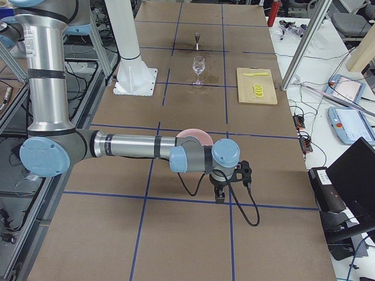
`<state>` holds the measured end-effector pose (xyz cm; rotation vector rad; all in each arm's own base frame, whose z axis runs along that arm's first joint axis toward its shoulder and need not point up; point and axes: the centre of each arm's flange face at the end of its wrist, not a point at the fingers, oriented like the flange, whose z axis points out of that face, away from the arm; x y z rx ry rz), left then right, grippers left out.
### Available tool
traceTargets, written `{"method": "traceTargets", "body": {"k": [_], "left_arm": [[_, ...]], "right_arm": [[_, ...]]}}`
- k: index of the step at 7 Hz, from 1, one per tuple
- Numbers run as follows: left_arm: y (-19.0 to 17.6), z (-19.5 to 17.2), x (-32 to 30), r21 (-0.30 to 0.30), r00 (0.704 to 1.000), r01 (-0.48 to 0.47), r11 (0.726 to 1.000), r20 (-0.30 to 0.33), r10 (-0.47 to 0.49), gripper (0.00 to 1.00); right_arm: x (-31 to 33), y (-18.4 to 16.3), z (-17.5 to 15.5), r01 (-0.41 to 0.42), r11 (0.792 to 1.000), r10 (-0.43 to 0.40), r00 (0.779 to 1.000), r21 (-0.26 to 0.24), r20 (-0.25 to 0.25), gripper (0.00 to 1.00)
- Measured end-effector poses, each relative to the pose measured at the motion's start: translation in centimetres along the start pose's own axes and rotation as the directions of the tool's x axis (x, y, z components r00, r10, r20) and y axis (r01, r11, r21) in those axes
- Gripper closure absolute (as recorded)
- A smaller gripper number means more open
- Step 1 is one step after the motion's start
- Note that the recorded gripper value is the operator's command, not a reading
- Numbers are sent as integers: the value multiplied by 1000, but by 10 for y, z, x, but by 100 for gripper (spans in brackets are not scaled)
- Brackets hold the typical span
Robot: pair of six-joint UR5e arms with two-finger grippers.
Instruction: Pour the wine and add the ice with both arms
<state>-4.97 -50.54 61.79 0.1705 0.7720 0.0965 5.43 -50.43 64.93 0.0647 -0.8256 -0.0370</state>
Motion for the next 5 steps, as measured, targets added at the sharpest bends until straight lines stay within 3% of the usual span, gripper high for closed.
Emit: {"method": "traceTargets", "body": {"k": [5], "left_arm": [[3, -3, -3, 4, 1000, 6, 1000, 1, -6, 0]], "right_arm": [[6, -1, -3, -7, 1000, 8, 999, 6, -34, 0]]}}
